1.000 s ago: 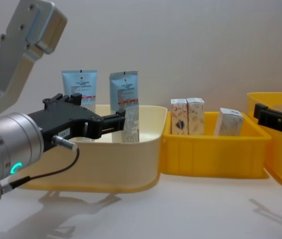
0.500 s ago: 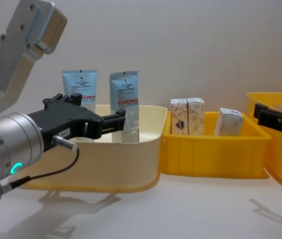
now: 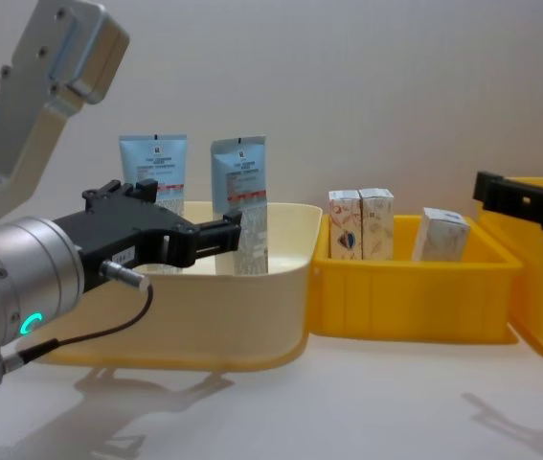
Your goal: Bimanual collaborative sorting of washing and personal care products
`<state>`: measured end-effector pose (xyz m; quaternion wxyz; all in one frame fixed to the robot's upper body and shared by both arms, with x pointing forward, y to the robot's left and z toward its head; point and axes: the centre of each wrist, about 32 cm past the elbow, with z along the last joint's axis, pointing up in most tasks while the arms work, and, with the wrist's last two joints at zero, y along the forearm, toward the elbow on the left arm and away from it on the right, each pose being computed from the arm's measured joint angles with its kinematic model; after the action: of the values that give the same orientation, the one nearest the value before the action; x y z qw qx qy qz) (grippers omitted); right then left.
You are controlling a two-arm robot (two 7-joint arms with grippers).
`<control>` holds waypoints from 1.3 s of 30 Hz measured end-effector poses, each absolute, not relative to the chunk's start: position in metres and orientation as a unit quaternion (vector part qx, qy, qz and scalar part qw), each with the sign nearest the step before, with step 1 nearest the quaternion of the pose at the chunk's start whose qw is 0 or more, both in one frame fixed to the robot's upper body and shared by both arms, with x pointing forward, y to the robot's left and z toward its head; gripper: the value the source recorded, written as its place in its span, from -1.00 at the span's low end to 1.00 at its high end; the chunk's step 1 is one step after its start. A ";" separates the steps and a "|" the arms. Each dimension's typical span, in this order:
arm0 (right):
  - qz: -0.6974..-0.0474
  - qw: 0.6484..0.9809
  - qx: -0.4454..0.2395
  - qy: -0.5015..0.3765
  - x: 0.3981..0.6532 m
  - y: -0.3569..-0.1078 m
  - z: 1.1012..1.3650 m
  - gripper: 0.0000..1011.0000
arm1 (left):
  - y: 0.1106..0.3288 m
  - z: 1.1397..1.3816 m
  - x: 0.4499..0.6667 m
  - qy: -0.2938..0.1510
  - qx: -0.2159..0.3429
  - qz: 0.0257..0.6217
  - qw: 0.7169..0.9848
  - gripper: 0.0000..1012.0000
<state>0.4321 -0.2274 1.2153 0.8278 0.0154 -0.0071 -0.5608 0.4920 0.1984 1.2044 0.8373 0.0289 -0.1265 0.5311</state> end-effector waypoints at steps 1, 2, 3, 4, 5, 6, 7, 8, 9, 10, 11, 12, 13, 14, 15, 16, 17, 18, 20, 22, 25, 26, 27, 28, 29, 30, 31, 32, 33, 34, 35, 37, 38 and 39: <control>-0.559 0.829 0.015 -0.004 0.431 -0.227 1.217 0.98 | 0.198 1.204 0.492 -0.126 0.029 0.531 0.837 0.98; -0.559 0.829 0.014 0.000 0.431 -0.226 1.218 0.98 | 0.198 1.204 0.492 -0.126 0.029 0.531 0.837 0.98; -0.557 0.830 0.014 0.003 0.430 -0.225 1.220 0.98 | 0.198 1.204 0.492 -0.126 0.029 0.531 0.837 0.98; -0.555 0.832 0.011 0.012 0.428 -0.224 1.223 0.98 | 0.198 1.204 0.492 -0.126 0.029 0.531 0.837 0.98; -0.553 0.833 0.010 0.016 0.427 -0.223 1.225 0.98 | 0.198 1.204 0.492 -0.126 0.029 0.531 0.837 0.98; -0.552 0.833 0.008 0.023 0.426 -0.221 1.228 0.98 | 0.198 1.204 0.492 -0.126 0.029 0.531 0.837 0.98; -0.552 0.833 0.006 0.027 0.426 -0.220 1.229 0.98 | 0.198 1.204 0.492 -0.126 0.029 0.531 0.837 0.98; -0.552 0.833 0.005 0.031 0.425 -0.219 1.230 0.98 | 0.198 1.204 0.492 -0.126 0.029 0.531 0.837 0.98; -0.552 0.833 0.002 0.037 0.425 -0.218 1.231 0.98 | 0.198 1.204 0.492 -0.126 0.029 0.531 0.837 0.98; -0.553 0.832 0.000 0.041 0.424 -0.217 1.232 0.98 | 0.198 1.204 0.492 -0.126 0.029 0.531 0.837 0.98; -0.553 0.831 -0.004 0.049 0.424 -0.215 1.234 0.98 | 0.198 1.204 0.492 -0.126 0.029 0.531 0.837 0.98; -0.556 0.829 -0.009 0.059 0.423 -0.212 1.235 0.98 | 0.198 1.204 0.492 -0.126 0.029 0.531 0.837 0.98; -0.557 0.828 -0.010 0.063 0.423 -0.210 1.235 0.98 | 0.198 1.204 0.492 -0.126 0.029 0.531 0.837 0.98; -0.557 0.828 -0.010 0.063 0.423 -0.210 1.235 0.98 | 0.198 1.204 0.492 -0.126 0.029 0.531 0.837 0.98; -0.560 0.825 -0.015 0.072 0.424 -0.208 1.236 0.98 | 0.198 1.204 0.492 -0.126 0.029 0.531 0.837 0.98; -0.563 0.823 -0.019 0.077 0.424 -0.206 1.237 0.98 | 0.198 1.204 0.492 -0.126 0.029 0.531 0.837 0.98; -0.567 0.819 -0.022 0.085 0.425 -0.203 1.238 0.98 | 0.198 1.204 0.492 -0.126 0.029 0.531 0.837 0.98; -0.569 0.817 -0.024 0.090 0.426 -0.200 1.238 0.98 | 0.198 1.204 0.492 -0.127 0.029 0.531 0.837 0.98; -0.576 0.810 -0.029 0.103 0.428 -0.195 1.238 0.98 | 0.198 1.204 0.492 -0.126 0.029 0.531 0.837 0.98; -0.583 0.804 -0.033 0.112 0.431 -0.190 1.237 0.98 | 0.198 1.204 0.492 -0.126 0.029 0.531 0.837 0.98; -0.596 0.792 -0.041 0.127 0.439 -0.178 1.236 0.98 | 0.198 1.204 0.492 -0.126 0.029 0.531 0.837 0.98; -0.598 0.790 -0.042 0.130 0.440 -0.176 1.236 0.98 | 0.198 1.204 0.492 -0.126 0.029 0.531 0.837 0.98; -0.600 0.788 -0.042 0.133 0.442 -0.173 1.236 0.98 | 0.198 1.204 0.492 -0.126 0.029 0.531 0.837 0.98; -0.603 0.785 -0.044 0.135 0.444 -0.171 1.236 0.98 | 0.198 1.204 0.492 -0.126 0.029 0.531 0.837 0.98; -0.606 0.782 -0.045 0.138 0.447 -0.167 1.236 0.98 | 0.198 1.204 0.492 -0.126 0.029 0.531 0.837 0.98; -0.608 0.781 -0.046 0.139 0.448 -0.165 1.236 0.98 | 0.198 1.204 0.492 -0.126 0.029 0.531 0.837 0.98; -0.609 0.779 -0.046 0.140 0.450 -0.162 1.236 0.98 | 0.198 1.204 0.492 -0.126 0.029 0.531 0.837 0.98; -0.610 0.778 -0.046 0.141 0.452 -0.160 1.237 0.98 | 0.198 1.204 0.492 -0.126 0.029 0.531 0.837 0.98; -0.613 0.776 -0.047 0.141 0.454 -0.156 1.237 0.98 | 0.198 1.204 0.492 -0.126 0.029 0.531 0.837 0.98; -0.615 0.774 -0.047 0.141 0.456 -0.154 1.238 0.98 | 0.198 1.204 0.492 -0.126 0.029 0.531 0.837 0.98; -0.616 0.774 -0.047 0.141 0.457 -0.152 1.238 0.98 | 0.198 1.204 0.492 -0.126 0.029 0.531 0.837 0.98; -0.619 0.771 -0.047 0.139 0.462 -0.146 1.240 0.98 | 0.198 1.204 0.492 -0.126 0.029 0.531 0.837 0.98; -0.621 0.770 -0.048 0.138 0.463 -0.145 1.240 0.98 | 0.198 1.204 0.492 -0.126 0.029 0.531 0.837 0.98; -0.623 0.769 -0.048 0.135 0.465 -0.142 1.242 0.98 | 0.198 1.204 0.492 -0.126 0.029 0.531 0.837 0.98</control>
<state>0.4648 -0.1419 1.2419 0.7685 -0.0484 0.1354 -0.6234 0.4920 0.1984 1.2044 0.8373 0.0289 -0.1265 0.5311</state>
